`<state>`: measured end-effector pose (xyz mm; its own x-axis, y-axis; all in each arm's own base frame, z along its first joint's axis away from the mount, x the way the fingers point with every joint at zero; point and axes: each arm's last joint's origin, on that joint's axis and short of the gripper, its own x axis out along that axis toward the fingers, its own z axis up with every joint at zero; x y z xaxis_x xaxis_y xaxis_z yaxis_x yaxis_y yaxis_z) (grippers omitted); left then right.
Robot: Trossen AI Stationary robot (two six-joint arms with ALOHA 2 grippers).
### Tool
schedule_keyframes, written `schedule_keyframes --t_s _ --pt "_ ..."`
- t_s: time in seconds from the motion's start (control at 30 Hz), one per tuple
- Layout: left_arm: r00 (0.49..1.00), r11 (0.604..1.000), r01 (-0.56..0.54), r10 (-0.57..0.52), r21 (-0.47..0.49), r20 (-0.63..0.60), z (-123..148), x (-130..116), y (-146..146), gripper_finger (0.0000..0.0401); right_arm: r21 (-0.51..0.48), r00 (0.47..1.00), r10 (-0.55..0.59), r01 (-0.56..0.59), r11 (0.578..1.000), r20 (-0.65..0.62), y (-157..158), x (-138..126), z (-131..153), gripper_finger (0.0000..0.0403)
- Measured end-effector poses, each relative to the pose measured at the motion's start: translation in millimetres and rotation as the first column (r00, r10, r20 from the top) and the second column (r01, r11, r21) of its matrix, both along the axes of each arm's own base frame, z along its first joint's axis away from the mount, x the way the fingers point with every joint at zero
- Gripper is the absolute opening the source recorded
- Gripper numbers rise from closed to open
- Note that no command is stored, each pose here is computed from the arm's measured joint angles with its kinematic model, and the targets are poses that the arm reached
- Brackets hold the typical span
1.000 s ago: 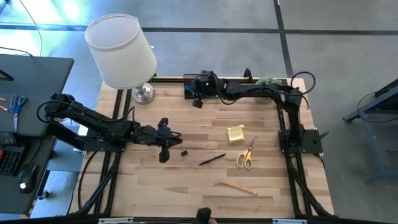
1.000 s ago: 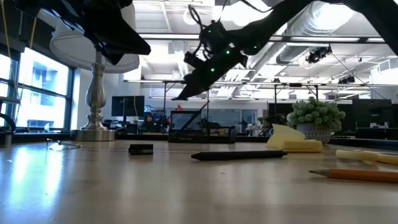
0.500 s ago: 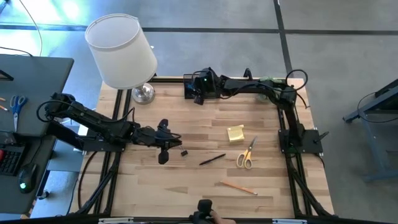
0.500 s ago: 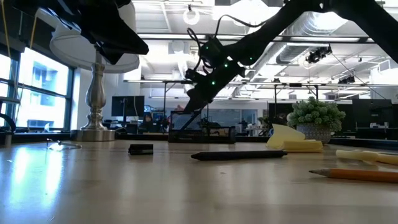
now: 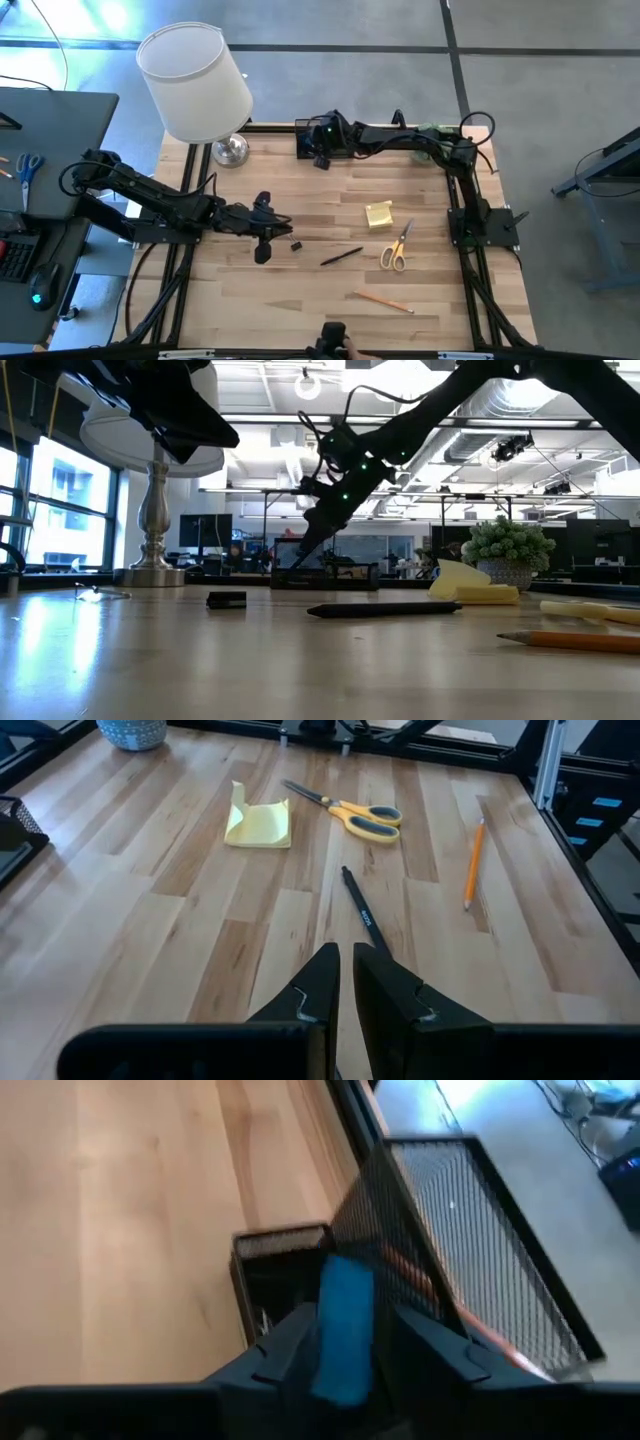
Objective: Pick and place office supplies into organizer
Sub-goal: Put the blue eraser into the black desk organizer, then put the black pen into the black desk organizer
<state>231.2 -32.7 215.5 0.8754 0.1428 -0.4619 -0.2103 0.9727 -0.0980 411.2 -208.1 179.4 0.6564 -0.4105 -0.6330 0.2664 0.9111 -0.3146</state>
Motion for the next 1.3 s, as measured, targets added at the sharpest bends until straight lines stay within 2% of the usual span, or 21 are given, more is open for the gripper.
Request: schedule_keyframes --t_s 0.37,0.47,0.53,0.67,0.73,0.83,0.93,1.1,1.2,1.3 --pt "1.000 1.000 0.000 0.000 -0.022 -0.011 -1 -1 0 0.0024 -0.078 0.995 -0.029 0.022 0.997 -0.093 30 8 0 0.0206" --pt "1.000 1.000 0.006 -0.007 -0.028 -0.023 -2 -1 0 0.0024 -0.037 0.994 -0.018 0.014 0.999 -0.104 47 8 8 0.0216" --pt "1.000 0.999 0.012 -0.013 -0.031 -0.024 -2 -1 -1 0.0024 0.048 0.995 0.019 -0.014 0.999 -0.098 64 8 15 0.0219" --pt "1.000 1.000 0.011 -0.012 -0.029 -0.026 -2 -1 -1 0.0024 0.283 0.992 0.111 -0.091 0.955 -0.053 100 11 20 0.0215" --pt "1.000 1.000 0.007 -0.008 -0.027 -0.023 -2 -1 0 0.0024 0.337 0.986 0.149 -0.116 0.934 -0.073 120 13 17 0.0208" --pt "1.000 0.999 0.017 -0.017 -0.034 -0.018 -2 -1 -1 0.0024 0.332 0.970 0.197 -0.141 0.933 -0.143 155 15 11 0.0197" --pt "0.999 0.998 0.041 -0.042 -0.052 -0.024 -2 -1 -2 0.0024 0.301 0.963 0.198 -0.136 0.944 -0.185 187 15 9 0.0185" --pt "0.999 0.997 0.038 -0.039 -0.067 -0.017 -2 -1 -2 0.0024 0.275 0.961 0.254 -0.216 0.937 -0.109 242 19 11 0.0164" --pt "0.999 0.997 0.038 -0.038 -0.069 -0.011 -1 0 -2 0.0023 0.246 0.954 0.289 -0.263 0.933 -0.078 269 14 0 0.0153" --pt "0.999 0.997 0.033 -0.034 -0.070 -0.013 -1 0 -2 0.0023 0.236 0.972 0.236 -0.233 0.943 0.014 281 14 -5 0.0141"
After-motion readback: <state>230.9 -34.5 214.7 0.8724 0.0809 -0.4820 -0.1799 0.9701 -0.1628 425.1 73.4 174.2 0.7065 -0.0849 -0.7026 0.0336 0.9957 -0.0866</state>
